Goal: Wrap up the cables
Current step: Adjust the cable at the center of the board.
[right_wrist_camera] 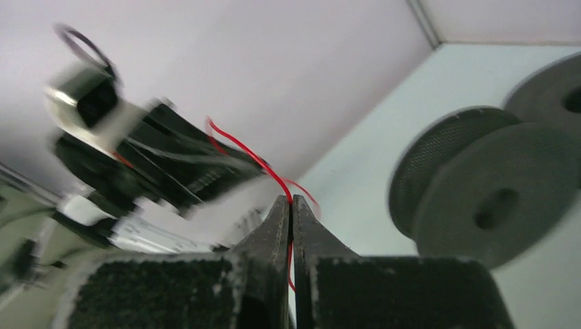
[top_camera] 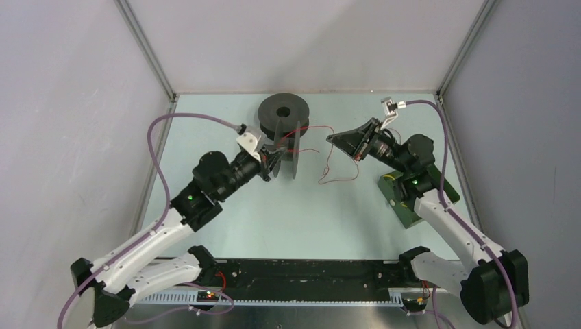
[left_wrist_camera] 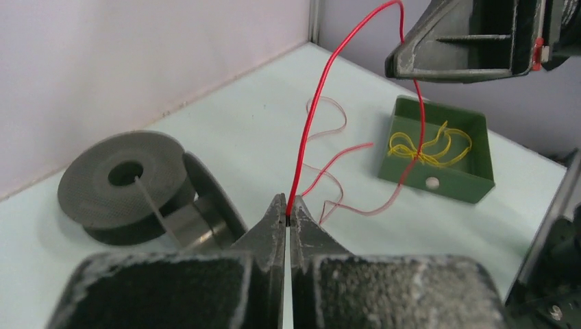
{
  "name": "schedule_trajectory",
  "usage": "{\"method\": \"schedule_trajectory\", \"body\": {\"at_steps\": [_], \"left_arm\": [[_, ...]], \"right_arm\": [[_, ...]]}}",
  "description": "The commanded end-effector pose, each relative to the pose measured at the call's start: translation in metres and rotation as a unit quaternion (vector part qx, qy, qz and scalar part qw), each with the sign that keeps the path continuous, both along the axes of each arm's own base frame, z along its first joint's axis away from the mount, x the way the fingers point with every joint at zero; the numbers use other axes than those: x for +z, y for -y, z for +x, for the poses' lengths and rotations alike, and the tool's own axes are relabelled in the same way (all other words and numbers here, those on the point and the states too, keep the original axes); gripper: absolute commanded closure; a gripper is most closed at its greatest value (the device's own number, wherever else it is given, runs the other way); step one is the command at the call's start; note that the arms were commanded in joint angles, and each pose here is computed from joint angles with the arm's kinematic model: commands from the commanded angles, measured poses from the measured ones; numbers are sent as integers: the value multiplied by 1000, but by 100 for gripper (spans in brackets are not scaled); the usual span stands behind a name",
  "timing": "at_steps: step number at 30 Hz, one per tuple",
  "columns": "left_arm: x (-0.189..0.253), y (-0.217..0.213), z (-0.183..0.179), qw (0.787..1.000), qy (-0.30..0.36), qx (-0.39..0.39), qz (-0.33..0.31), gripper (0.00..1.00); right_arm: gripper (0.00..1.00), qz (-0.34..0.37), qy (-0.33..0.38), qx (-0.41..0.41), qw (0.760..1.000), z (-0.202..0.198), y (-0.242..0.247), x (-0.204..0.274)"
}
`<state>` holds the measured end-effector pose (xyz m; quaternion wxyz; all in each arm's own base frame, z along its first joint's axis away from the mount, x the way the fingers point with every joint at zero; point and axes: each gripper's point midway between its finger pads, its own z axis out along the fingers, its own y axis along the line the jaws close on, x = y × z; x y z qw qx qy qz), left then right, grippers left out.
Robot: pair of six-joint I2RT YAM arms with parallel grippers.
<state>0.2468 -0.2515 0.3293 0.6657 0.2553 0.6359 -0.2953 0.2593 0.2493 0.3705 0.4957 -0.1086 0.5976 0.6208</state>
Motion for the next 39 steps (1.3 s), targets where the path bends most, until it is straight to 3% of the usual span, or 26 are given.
{"method": "schedule_trajectory", "body": {"at_steps": [1, 5, 8, 12, 18, 22, 27, 36, 39], "left_arm": [[-15, -20, -16, 992, -64, -6, 112, 100], [-51, -25, -41, 969, -144, -58, 195, 100], [-53, -23, -53, 959, -167, -90, 209, 100], [-55, -22, -65, 954, -182, -115, 209, 100], [-61, -25, -70, 949, -192, -120, 220, 100], [-64, -23, -73, 945, -200, -130, 221, 100], [-61, -20, -78, 943, -205, -146, 217, 100], [-66, -17, -80, 938, -211, -157, 225, 100], [-67, -17, -80, 937, -215, -159, 225, 100]], "right_arm": [[100, -154, 78, -29, 985, -3, 9, -50], [100, -239, 96, -27, 966, 4, 8, -87], [97, -265, 99, -9, 959, 3, 3, -102], [84, -267, 146, 11, 952, -12, -6, -93], [57, -225, 234, 71, 943, -51, -28, -61], [46, -193, 300, 106, 928, -75, -49, -42], [43, -162, 349, 118, 916, -78, -67, -23], [42, -181, 355, 176, 900, -84, -113, -42], [49, -189, 351, 184, 898, -88, -124, -52]]}}
